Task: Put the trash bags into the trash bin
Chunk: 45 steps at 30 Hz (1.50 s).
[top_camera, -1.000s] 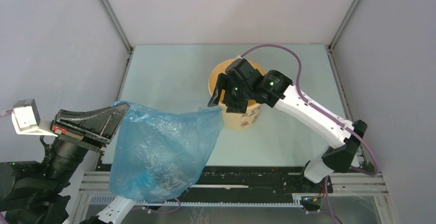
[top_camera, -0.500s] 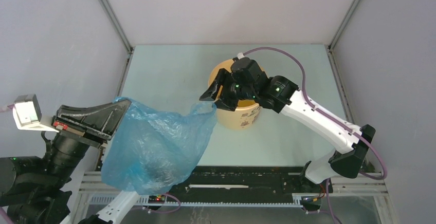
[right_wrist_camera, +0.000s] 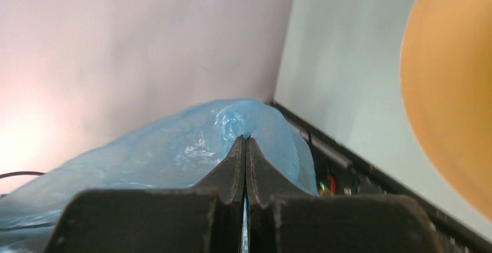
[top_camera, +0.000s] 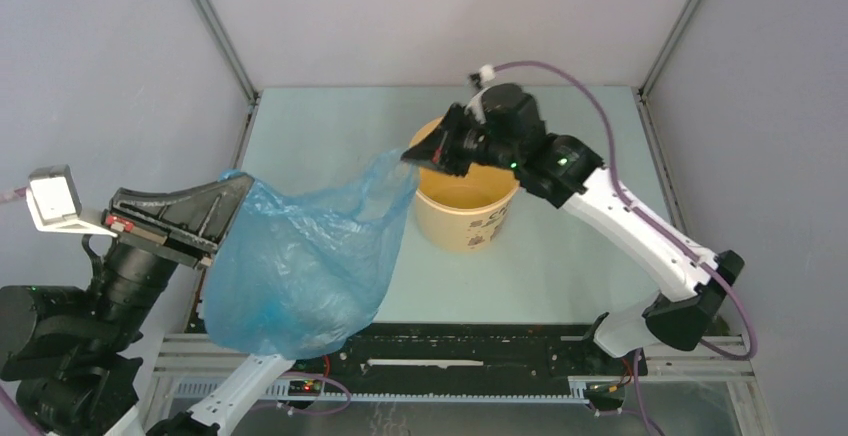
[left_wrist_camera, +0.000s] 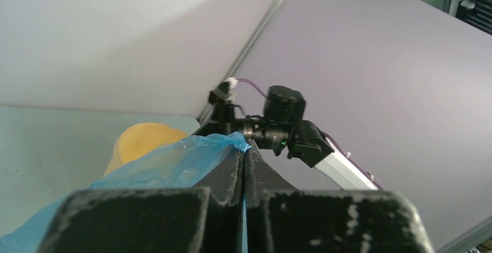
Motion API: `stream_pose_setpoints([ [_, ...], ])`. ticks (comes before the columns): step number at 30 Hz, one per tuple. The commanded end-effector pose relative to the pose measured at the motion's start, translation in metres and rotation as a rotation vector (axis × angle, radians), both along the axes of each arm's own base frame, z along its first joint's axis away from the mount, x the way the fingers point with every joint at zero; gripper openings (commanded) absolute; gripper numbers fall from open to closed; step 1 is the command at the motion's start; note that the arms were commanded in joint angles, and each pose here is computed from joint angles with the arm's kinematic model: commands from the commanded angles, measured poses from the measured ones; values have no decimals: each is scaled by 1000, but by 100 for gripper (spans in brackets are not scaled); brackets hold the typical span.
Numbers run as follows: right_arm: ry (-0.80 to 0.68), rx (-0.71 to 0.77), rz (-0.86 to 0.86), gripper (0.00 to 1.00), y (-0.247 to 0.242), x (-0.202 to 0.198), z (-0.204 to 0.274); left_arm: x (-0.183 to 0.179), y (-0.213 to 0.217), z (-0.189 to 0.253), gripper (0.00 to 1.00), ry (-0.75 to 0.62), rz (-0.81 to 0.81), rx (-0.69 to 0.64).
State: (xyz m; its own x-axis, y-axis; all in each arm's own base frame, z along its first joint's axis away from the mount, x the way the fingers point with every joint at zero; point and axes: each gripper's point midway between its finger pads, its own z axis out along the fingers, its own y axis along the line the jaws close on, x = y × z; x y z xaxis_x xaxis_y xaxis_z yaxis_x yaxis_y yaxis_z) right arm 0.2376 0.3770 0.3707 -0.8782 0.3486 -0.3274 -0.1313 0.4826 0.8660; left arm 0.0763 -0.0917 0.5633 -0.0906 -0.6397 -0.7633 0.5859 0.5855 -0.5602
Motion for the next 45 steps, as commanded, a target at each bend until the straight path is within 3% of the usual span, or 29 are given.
stream_pose_setpoints([
  [1, -317, 209, -74, 0, -54, 19, 117, 34, -2, 22, 0, -3, 53, -27],
  [6, -483, 193, -123, 0, -107, 30, 154, 67, -36, 61, 0, -75, -83, -110],
  [13, -606, 119, -191, 0, -165, 34, 169, 119, -81, 100, 0, -120, -241, -139],
  [19, -689, -2, -240, 0, -196, 28, 160, 148, -119, 94, 0, -120, -323, -120],
  [26, -753, -107, -330, 0, -237, 23, 168, 169, -143, 113, 0, -125, -393, -171],
  [32, -773, -106, -367, 0, -249, 15, 181, 170, -157, 139, 0, -148, -475, -216],
  [45, -787, -176, -396, 0, -262, -12, 182, 189, -166, 54, 0, 53, -415, -195],
])
